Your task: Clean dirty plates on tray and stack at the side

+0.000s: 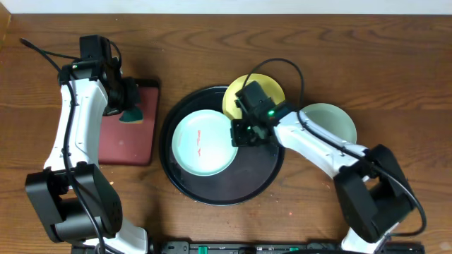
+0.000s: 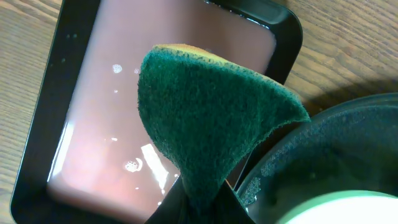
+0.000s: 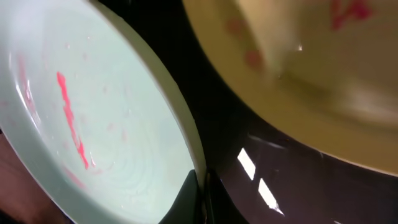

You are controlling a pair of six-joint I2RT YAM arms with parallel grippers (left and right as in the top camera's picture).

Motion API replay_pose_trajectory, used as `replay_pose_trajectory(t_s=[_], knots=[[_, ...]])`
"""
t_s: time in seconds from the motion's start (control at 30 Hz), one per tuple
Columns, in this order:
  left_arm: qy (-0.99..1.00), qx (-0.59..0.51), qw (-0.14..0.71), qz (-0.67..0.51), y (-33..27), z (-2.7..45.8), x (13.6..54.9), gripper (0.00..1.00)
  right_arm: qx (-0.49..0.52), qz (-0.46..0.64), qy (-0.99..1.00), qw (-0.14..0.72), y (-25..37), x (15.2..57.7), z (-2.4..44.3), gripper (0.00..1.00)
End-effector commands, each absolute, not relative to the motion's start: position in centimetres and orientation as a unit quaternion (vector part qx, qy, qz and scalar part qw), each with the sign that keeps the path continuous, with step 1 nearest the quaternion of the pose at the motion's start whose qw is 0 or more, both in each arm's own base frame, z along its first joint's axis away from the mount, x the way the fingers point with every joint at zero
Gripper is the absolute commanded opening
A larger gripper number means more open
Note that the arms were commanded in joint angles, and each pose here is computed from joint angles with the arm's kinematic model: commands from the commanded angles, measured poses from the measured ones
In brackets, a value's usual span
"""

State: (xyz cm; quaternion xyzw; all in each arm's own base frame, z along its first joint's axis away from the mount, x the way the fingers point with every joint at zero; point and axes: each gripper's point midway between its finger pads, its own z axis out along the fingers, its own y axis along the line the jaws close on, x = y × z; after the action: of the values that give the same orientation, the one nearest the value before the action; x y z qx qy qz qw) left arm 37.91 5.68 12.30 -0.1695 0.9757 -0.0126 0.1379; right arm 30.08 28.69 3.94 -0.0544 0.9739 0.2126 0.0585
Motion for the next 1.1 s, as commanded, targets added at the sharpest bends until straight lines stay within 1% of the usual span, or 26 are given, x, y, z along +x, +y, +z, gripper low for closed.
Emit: replay_pose_trajectory(t_s=[0.0, 0.03, 0.07, 0.17, 0.2, 0.27, 0.47, 0.73, 0.87, 1.07], knots=[[0.976, -0.161, 0.143, -0.015, 5.5, 12.6, 38.0, 0.08, -0.045, 0.210, 0.976, 0.039, 29.7, 29.6, 2.6, 0.01], [0.976, -0.161, 0.143, -0.015, 5.4, 12.6, 38.0, 0.07, -0.046, 0.209, 0.976, 0.036, 29.8, 29.5, 2.4, 0.02], [0.977, -0.160, 0.143, -0.016, 5.4, 12.6, 38.0, 0.07, -0.045, 0.208, 0.976, 0.033, 29.8, 29.5, 2.2, 0.05], [0.977, -0.159, 0.143, -0.015, 5.3, 12.6, 38.0, 0.08, -0.045, 0.207, 0.977, 0.032, 29.8, 29.5, 2.2, 0.22], [0.977, -0.159, 0.143, -0.015, 5.3, 12.6, 38.0, 0.07, -0.045, 0.207, 0.977, 0.032, 29.8, 29.5, 2.2, 0.26], [0.977, -0.159, 0.143, -0.016, 5.3, 12.6, 38.0, 0.07, -0.037, 0.202, 0.978, 0.024, 29.6, 29.2, 2.1, 0.29], [0.977, -0.152, 0.142, -0.040, 4.4, 12.7, 38.1, 0.07, -0.029, 0.188, 0.982, 0.019, 29.4, 28.7, 1.8, 0.15], [0.983, -0.119, 0.130, -0.056, 1.7, 12.6, 37.8, 0.08, -0.005, 0.187, 0.982, -0.014, 29.3, 28.2, 0.0, 0.12], [0.985, -0.098, 0.127, -0.059, 0.1, 12.6, 37.8, 0.08, -0.003, 0.189, 0.982, -0.014, 29.2, 28.3, 0.0, 0.01], [0.991, -0.043, 0.094, -0.090, -3.6, 12.4, 36.2, 0.07, -0.002, 0.190, 0.982, -0.013, 29.2, 28.5, 0.0, 0.01]])
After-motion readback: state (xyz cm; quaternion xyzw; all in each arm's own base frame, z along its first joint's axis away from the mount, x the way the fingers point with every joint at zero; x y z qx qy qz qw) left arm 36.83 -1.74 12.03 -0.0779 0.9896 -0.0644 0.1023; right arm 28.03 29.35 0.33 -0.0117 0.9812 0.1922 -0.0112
